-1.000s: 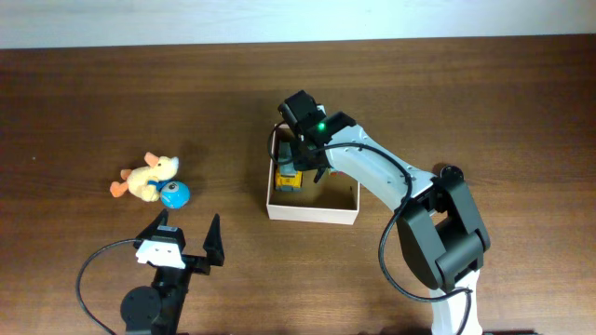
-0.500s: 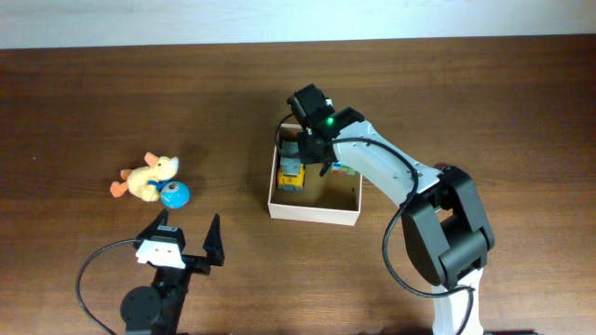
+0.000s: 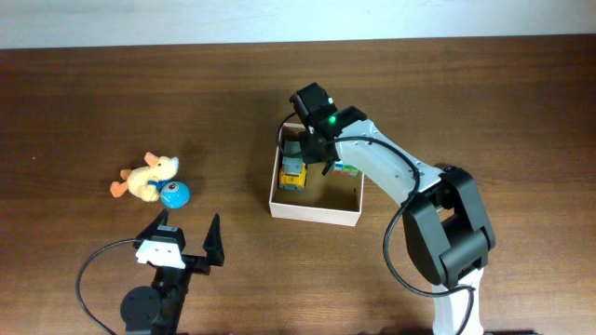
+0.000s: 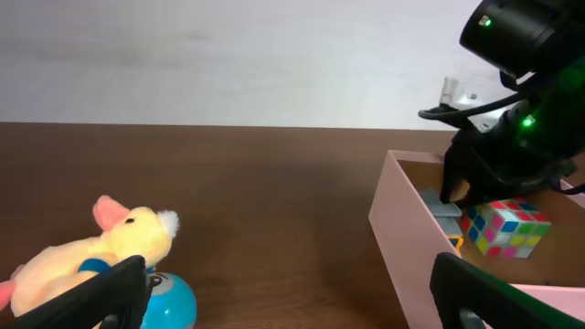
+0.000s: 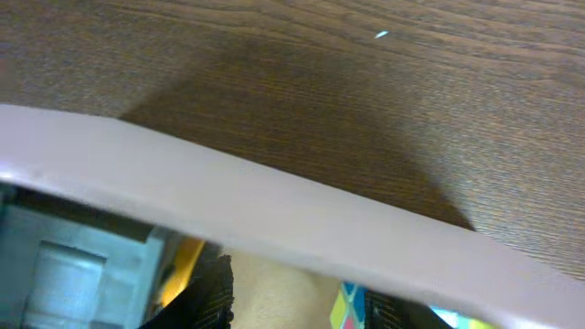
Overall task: Pack container
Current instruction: 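Open the right gripper and raise it out of the box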
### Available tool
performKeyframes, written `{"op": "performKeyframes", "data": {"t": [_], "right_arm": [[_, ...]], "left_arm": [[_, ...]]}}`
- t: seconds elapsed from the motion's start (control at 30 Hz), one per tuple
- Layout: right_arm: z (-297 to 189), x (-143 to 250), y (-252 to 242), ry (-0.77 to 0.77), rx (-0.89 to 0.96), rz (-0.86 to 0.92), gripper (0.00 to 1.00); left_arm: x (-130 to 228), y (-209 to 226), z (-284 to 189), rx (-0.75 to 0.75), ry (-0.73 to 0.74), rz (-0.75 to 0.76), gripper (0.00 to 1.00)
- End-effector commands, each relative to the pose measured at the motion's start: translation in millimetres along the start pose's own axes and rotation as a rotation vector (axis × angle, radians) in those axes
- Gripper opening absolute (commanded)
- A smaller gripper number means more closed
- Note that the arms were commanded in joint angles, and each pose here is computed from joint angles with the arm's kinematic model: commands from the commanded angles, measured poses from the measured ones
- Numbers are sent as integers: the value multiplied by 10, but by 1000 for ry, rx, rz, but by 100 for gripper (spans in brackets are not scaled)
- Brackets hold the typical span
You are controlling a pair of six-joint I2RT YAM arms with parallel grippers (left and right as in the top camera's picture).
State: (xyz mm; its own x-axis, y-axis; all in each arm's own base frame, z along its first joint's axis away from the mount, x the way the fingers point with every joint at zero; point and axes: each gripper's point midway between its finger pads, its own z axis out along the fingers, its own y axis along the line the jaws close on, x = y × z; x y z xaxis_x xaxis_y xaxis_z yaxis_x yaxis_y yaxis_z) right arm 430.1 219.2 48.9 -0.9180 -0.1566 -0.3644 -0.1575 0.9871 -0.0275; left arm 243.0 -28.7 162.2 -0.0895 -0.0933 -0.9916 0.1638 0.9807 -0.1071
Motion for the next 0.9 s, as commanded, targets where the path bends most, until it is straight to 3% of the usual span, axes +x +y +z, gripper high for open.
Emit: {"op": "performKeyframes", "data": {"t": [0.0,0.87], "right_arm": [[34,95,123,21,-19,-32,41],[-57,75,178,5,3,-91,41]], "left_arm": [[7,-29,-1,16,-4,21,99],[7,-29,-1,16,-4,21,99]]}}
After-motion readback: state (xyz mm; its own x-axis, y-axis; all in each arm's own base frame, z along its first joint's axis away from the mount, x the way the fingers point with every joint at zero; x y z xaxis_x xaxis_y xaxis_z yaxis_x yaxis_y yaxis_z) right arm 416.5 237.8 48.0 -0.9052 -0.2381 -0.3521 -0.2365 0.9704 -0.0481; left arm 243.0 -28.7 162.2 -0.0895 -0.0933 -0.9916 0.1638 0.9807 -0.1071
